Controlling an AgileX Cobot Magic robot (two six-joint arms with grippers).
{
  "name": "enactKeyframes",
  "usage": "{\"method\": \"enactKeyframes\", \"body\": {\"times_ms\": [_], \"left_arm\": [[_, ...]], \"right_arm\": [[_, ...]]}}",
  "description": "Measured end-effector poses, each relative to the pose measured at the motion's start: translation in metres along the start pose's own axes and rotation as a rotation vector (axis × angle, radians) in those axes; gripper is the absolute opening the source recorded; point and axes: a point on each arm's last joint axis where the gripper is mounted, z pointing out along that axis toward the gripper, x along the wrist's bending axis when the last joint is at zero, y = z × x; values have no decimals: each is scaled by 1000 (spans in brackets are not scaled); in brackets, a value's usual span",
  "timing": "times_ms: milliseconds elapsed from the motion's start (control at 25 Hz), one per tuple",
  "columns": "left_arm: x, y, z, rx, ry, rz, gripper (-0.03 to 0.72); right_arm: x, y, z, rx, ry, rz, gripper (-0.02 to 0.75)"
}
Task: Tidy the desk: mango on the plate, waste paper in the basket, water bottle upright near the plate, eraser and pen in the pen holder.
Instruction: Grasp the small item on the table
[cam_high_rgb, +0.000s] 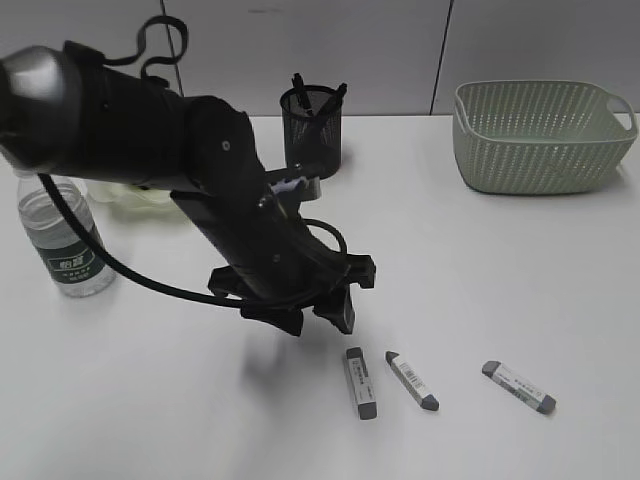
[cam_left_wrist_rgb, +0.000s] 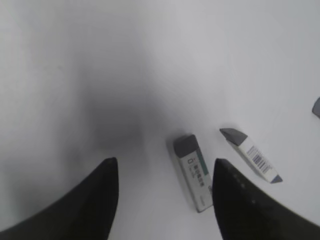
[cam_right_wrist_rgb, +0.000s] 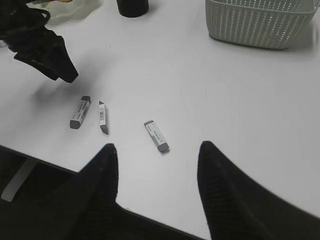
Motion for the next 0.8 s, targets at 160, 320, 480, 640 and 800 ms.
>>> {"method": "enactKeyframes", "body": {"times_ms": [160,320,480,640,800], "left_arm": [[-10,1,17,16,23,-89,456],[-32,-5,33,11,77,-87,438],[-42,-9,43,17,160,-85,405],[-41,-10,49,32,198,-112,384],[-41,-13,55,38,223,-134,379]], "right_arm": [[0,0,0,0,0,0,414],[0,0,0,0,0,1,413],[0,0,0,1,0,1,413],[0,0,0,1,0,2,413],[0,0,0,1,0,2,413]]}}
